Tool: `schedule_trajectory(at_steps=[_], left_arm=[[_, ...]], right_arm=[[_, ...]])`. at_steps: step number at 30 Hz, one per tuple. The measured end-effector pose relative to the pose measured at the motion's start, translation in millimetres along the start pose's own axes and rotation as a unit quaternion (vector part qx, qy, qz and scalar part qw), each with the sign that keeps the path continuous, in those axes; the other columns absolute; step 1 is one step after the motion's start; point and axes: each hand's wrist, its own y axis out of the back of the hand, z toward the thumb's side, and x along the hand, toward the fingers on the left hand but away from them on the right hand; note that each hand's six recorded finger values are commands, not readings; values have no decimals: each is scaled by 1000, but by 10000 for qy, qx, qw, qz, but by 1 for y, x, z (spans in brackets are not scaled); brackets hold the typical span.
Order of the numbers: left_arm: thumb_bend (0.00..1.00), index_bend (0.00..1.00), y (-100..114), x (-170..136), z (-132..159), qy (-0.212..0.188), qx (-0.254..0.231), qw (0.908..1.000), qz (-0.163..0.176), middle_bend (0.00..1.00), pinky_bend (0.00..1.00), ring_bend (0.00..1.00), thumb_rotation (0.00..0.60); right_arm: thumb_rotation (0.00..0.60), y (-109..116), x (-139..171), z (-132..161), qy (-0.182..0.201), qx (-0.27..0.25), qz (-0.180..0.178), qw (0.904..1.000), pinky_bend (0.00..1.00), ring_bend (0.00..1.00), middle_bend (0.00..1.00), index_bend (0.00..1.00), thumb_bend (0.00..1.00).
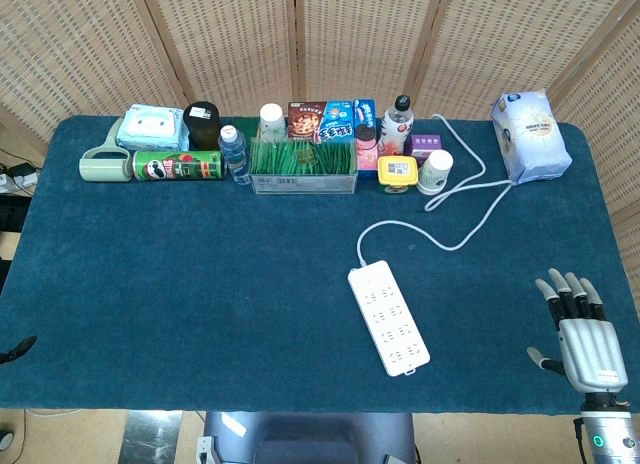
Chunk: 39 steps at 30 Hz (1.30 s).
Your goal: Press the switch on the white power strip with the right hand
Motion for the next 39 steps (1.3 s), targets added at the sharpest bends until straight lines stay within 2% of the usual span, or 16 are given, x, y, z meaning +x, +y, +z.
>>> schedule_trajectory(at_steps=[8,11,13,15,17,19,20,24,27,30,35,39], left_arm=[[131,0,-1,2,1,15,-29,10000,-20,0,22,0,600],[131,0,-1,1,3,-32,-32,10000,-17,0,21,0,600],[130,0,-1,1,4,-82,-42,10000,-1,0,21,0,600],[131,0,-1,0,3,-100,-37,9999,12,0,21,0,600],[132,0,-2,0,3,-109,-33,9999,-1,0,21,0,600],[131,0,-3,1,4,-117,-35,9999,-15,0,22,0,600],[131,0,-3,1,4,-117,-34,9999,-22,0,22,0,600],[131,0,-4,4,6,-117,0,9999,-36,0,21,0,600],[131,0,-6,5,8,-109,30,9999,-46,0,21,0,600],[130,0,-8,5,8,-91,58,9999,-71,0,21,0,600],[131,0,-10,7,7,-33,84,9999,-114,0,21,0,600],[131,0,-11,7,8,-18,119,9999,-122,0,21,0,600]], right_arm=[[600,-4,-1,0,-12,-49,76,10000,0,18,52,99,30],[600,-8,-2,1,18,-95,147,9998,21,75,97,100,34],[600,-11,-3,3,38,-116,183,9998,178,255,241,109,81],[600,-13,-6,7,79,-151,174,9997,577,634,556,126,206],[600,-14,-12,11,157,-163,100,9997,843,871,765,128,331],[600,-15,-18,16,280,-151,44,9995,967,973,875,125,429],[600,-16,-23,21,402,-147,29,9991,994,996,915,124,461],[600,-20,-41,44,876,-14,-23,9962,1000,1000,981,139,584],[600,-21,-51,66,1231,18,-8,9924,1000,1000,986,215,637],[600,-24,-58,85,1487,-45,125,9888,1000,1000,986,257,651],[600,-32,-73,117,1832,-34,484,9819,1000,1000,986,262,658],[600,-39,-87,139,1917,9,724,9788,1000,1000,986,304,658]])
